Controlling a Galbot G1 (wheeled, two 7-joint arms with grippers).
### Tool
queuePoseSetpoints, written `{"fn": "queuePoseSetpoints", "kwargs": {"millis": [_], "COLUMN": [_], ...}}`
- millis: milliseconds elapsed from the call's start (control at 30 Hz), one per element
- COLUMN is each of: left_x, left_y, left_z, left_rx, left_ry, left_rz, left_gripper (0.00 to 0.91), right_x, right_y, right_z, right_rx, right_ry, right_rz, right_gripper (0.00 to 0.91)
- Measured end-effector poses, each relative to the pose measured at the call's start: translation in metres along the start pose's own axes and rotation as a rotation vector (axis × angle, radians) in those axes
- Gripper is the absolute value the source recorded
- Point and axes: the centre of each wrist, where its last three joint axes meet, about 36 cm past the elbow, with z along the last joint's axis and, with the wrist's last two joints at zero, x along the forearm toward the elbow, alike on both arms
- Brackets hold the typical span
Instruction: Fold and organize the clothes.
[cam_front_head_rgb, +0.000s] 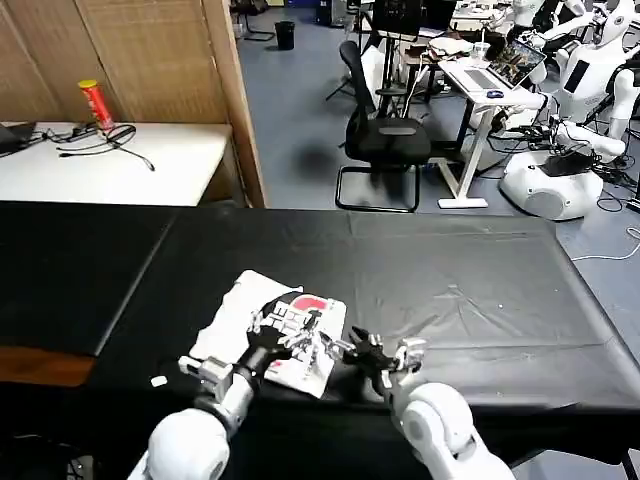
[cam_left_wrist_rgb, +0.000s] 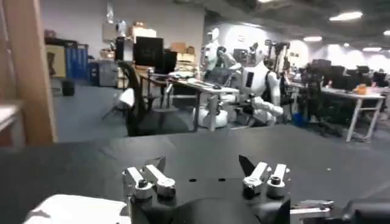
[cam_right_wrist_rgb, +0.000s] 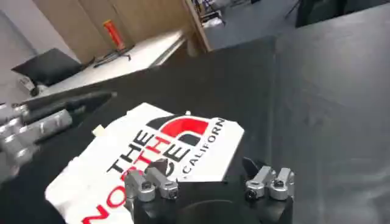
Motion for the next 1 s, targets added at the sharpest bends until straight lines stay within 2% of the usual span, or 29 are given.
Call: {"fn": "queuePoseSetpoints", "kwargs": {"millis": [167,267,333,367,400,433,500,600,733,1000], "left_x": [0.005,0.007,0.009,0.009,0.011,0.012,0.014,0.018,0.021,0.024], "left_y": [0.005,0.008,0.01,0.011,0.011,0.011,0.012,0.015,0.018,0.024], "left_z": [0.004,0.006,0.006,0.006,0.007,0.008,0.008,0.009,0.012,0.017], "left_rx": [-0.014,-0.015,-0.018,-0.018,-0.018,-0.019,-0.019,-0.019,-0.016,-0.008], "left_ry": [0.008,0.01,0.009,0.008,0.009,0.009,0.008,0.006,0.006,0.005], "left_rz": [-0.023,-0.037,-0.045,-0.048,-0.051,-0.055,-0.062,-0.075,-0.092,-0.127], "left_gripper": [0.878,0.878,0.878,0.878,0.878,0.878,0.878,0.878,0.878,0.878], "right_x": [-0.013,-0.019,-0.025,-0.028,-0.03,-0.033,-0.037,-0.042,-0.046,-0.066], "right_y": [-0.004,-0.007,-0.009,-0.01,-0.01,-0.011,-0.012,-0.016,-0.026,-0.058], "right_z": [0.002,0.001,0.001,0.0,0.0,0.0,-0.001,-0.003,-0.012,-0.051], "right_rx": [-0.027,-0.048,-0.056,-0.06,-0.063,-0.065,-0.067,-0.063,-0.054,0.012], "right_ry": [0.008,0.012,0.013,0.013,0.015,0.015,0.016,0.015,0.016,-0.012], "right_rz": [0.018,0.026,0.029,0.031,0.033,0.035,0.041,0.049,0.061,0.086], "right_gripper": [0.683,0.624,0.507,0.39,0.322,0.117,0.059,0.0,0.0,0.0]}}
